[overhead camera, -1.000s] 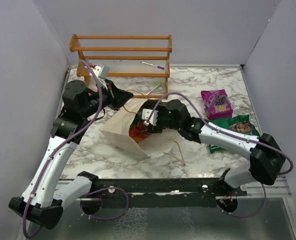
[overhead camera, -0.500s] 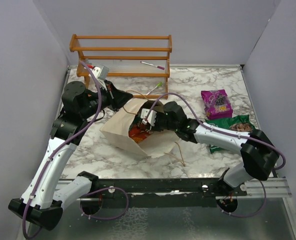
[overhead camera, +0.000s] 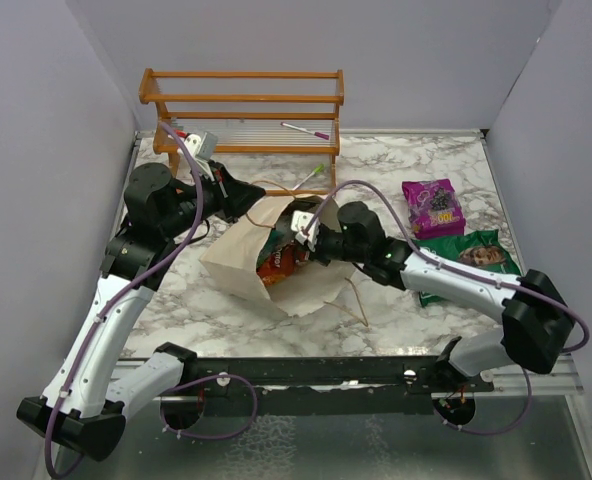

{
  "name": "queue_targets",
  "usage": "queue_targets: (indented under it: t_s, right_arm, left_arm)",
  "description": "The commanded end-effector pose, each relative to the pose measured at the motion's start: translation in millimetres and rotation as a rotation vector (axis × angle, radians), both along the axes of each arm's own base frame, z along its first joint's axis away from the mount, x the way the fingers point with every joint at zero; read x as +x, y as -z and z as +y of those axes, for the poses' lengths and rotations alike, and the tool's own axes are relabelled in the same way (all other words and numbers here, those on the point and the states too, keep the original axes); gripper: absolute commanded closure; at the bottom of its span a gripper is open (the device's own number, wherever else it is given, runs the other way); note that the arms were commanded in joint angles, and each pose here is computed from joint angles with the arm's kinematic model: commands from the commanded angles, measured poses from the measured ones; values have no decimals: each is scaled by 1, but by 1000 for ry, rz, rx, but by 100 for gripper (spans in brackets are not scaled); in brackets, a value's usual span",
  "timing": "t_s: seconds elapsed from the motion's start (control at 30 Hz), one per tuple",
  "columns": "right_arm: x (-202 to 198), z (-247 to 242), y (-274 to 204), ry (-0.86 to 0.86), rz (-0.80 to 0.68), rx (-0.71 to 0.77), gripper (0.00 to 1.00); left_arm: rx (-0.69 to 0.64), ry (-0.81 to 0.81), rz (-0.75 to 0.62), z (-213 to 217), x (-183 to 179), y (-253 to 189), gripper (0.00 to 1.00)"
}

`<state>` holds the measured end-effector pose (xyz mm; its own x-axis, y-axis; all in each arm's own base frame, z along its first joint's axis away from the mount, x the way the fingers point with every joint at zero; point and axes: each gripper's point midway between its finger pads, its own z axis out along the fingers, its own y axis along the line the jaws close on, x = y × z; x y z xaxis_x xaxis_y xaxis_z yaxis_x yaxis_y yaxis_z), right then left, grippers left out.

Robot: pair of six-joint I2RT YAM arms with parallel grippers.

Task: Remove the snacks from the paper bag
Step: Take out the snack from the paper bag.

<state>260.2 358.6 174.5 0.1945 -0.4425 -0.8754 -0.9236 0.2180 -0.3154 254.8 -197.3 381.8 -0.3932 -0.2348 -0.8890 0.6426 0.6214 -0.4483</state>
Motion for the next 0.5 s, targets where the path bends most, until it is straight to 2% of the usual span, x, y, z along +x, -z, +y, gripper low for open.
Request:
queue_targets:
  t_s: [0.0,0.27,0.47]
  right_arm:
    - [-26,10,-70,-93,-24,211,99]
    - [-32,2,-129,-53,-30,369,99]
    - [-31,-3,-167,20,40,478,99]
  left_arm:
    - [-1,-42,-14,7,2,-2,100]
    - [5,-74,0,10,7,3,100]
    - [14,-88,19,11,10,9,100]
